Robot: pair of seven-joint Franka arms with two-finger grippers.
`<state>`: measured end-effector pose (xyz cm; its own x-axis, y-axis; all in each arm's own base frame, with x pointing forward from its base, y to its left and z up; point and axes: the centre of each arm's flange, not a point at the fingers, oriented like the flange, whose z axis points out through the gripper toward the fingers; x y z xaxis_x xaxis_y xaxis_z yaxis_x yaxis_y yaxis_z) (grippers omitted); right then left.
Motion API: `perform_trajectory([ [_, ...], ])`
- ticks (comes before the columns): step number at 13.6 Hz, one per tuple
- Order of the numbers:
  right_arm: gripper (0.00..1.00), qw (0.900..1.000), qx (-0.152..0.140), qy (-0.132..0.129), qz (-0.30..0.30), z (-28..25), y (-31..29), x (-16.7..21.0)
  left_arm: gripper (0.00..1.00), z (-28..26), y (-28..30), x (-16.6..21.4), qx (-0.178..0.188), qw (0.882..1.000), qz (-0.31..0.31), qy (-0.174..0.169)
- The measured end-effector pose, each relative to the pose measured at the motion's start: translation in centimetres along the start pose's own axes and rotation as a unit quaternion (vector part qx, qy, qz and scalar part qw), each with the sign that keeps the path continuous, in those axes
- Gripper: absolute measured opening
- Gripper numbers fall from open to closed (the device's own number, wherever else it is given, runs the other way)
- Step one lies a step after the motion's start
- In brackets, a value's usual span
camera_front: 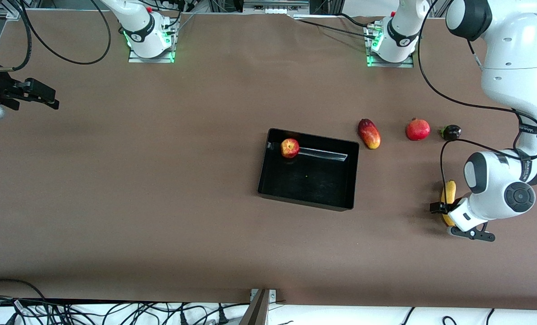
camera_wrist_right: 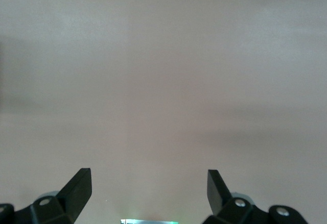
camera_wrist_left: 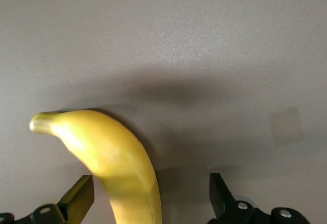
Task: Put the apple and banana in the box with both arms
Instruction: 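Close the left gripper around the middle of the banana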
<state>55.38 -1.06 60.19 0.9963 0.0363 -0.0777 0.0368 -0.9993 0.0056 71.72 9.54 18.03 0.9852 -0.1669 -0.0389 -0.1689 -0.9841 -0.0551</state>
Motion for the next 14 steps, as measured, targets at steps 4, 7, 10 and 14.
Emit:
perform_trajectory([
  [4, 1.0, 1.0, 0.0, 0.001, 0.0, 0.0, 0.0, 0.0, 0.93, 0.9, -1.8, -0.8, -0.001, 1.0, -0.011, -0.001],
  [7, 1.0, 1.0, 0.0, 0.001, 0.0, 0.0, 0.0, 0.0, 0.61, 1.1, -2.7, -1.2, -0.002, 1.0, -0.013, -0.004],
  [10, 1.0, 1.0, -0.001, 0.001, 0.0, 0.0, 0.0, 0.0, 0.43, 0.9, -2.4, -1.2, -0.005, 1.0, -0.023, -0.006],
  [14, 1.0, 1.0, -0.003, 0.002, 0.0, -0.1, 0.1, 0.0, 0.34, -0.4, -1.9, -1.3, -0.014, 0.999, -0.035, -0.027],
])
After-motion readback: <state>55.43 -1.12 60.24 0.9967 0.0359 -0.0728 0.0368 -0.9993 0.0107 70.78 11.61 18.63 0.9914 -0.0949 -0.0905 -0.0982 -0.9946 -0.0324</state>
